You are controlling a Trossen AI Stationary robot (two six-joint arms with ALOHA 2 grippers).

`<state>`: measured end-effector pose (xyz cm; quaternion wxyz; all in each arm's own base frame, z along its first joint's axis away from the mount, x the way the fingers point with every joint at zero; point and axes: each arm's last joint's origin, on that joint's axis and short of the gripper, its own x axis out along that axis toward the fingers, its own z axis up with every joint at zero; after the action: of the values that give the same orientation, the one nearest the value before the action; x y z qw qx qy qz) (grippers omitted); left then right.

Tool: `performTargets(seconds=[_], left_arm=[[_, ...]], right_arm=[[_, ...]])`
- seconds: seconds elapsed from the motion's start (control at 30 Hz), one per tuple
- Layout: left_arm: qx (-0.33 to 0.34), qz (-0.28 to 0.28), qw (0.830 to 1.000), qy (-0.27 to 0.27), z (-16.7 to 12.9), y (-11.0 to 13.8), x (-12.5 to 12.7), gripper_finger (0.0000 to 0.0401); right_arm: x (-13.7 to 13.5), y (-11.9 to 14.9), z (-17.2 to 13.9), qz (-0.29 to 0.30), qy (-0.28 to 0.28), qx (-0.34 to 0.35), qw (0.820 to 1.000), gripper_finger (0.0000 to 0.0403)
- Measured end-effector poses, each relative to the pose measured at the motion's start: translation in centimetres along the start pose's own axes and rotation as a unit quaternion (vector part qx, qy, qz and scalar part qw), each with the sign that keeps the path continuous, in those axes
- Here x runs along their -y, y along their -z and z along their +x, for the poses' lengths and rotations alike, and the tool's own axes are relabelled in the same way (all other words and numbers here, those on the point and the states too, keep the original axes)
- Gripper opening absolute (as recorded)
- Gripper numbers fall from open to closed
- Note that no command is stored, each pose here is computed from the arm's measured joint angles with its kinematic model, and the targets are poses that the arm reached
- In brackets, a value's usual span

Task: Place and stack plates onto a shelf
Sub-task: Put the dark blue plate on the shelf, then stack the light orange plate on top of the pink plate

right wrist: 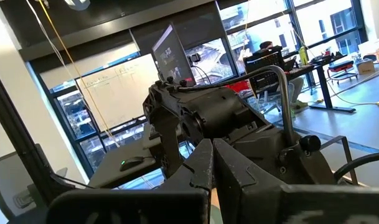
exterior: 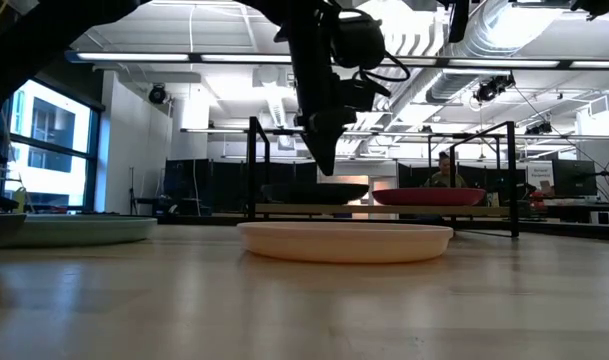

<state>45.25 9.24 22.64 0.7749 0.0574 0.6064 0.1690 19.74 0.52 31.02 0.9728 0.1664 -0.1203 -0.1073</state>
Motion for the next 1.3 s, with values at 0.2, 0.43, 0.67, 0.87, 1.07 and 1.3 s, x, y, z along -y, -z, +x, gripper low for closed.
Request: performTargets(seconds=[0.2, 0.43, 0.67, 0.87, 1.07, 1.3], left_arm=[[0.006, -0.007, 1.000, 0.014, -1.7, -0.2, -0.5, 0.0109], [0.078, -0.094, 0.984, 0.129, -9.1, -0.3, -2.3, 0.0141], [0.238, -0.133, 0.948, 0.167, -18.0, 2.4, -2.7, 0.0141], [0.366, -0.146, 0.895, 0.207, -21.1, 7.7, -0.4, 0.0141], [0.502, -0.186, 0.798, 0.278, -20.4, 14.5, 2.2, 0.0141], [0.552, -0.254, 0.753, 0.252, -19.5, 20.0, 2.6, 0.0141]], right_arm=[[0.0, 0.0, 0.0, 0.000, 0.000, 0.000, 1.000, 0.0000], [-0.1, -0.2, 0.0, 0.003, -0.003, 0.009, 1.000, 0.0000], [-0.1, -0.2, 0.0, 0.000, -0.011, 0.007, 1.000, 0.0000], [-0.2, 0.0, 0.0, 0.019, -0.035, -0.006, 0.999, 0.0000], [-0.3, 0.0, 0.0, 0.019, -0.044, -0.010, 0.999, 0.0000], [-0.3, 0.0, 0.0, 0.020, -0.044, -0.011, 0.999, 0.0000]])
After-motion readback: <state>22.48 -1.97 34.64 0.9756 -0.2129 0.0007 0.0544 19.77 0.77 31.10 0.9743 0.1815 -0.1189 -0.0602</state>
